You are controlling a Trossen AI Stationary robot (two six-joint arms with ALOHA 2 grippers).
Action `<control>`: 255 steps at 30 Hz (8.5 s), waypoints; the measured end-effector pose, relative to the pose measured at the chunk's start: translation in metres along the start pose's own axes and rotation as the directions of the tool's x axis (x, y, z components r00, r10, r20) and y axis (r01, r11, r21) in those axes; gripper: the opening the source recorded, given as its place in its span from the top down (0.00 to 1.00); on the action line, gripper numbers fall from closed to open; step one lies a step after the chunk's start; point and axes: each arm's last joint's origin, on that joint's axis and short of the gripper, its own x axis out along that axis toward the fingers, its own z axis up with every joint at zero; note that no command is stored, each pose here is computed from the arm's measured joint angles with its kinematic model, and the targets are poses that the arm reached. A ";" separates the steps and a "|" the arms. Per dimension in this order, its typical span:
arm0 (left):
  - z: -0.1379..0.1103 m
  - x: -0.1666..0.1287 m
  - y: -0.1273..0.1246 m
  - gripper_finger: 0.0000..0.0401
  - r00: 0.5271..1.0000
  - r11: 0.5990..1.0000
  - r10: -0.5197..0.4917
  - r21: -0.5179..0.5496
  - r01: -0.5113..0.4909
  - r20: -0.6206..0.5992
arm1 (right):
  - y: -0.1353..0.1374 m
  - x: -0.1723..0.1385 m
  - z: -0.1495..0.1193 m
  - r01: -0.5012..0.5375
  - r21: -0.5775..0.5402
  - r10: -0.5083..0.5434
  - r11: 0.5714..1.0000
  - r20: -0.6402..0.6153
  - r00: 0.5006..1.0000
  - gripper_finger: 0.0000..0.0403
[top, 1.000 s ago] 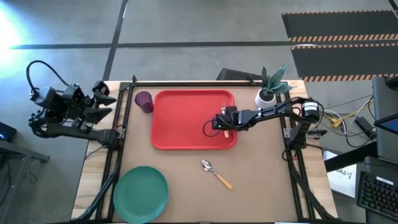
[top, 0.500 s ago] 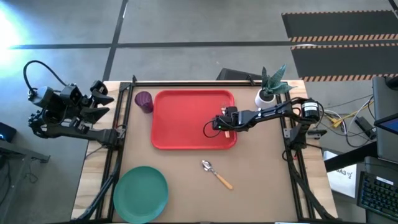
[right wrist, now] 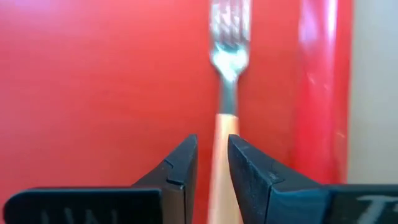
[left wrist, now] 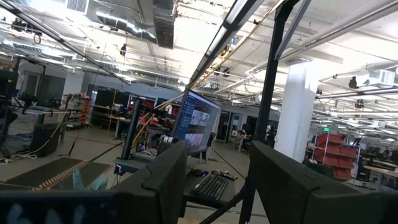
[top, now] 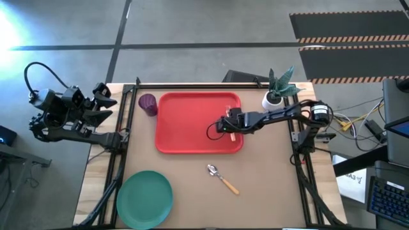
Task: Pick and place plate/cup/fork/spoon on tray
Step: Put the orange spoon on the red tray to the left of the orange fork
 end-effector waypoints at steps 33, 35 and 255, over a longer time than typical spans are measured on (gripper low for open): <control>0.005 -0.009 -0.001 0.60 1.000 1.000 -0.006 0.001 0.006 0.026 | 0.074 -0.176 -0.029 -0.417 -0.306 0.252 0.856 -0.457 0.853 0.62; 0.005 -0.014 -0.001 0.60 1.000 1.000 -0.005 0.001 0.005 0.023 | 0.076 -0.177 -0.040 -0.411 -0.299 0.242 0.861 -0.469 0.849 0.62; 0.008 -0.048 -0.004 0.60 0.995 0.997 -0.082 0.007 0.082 0.054 | 0.013 0.012 0.037 -0.097 -0.016 0.092 0.995 -0.207 0.974 0.94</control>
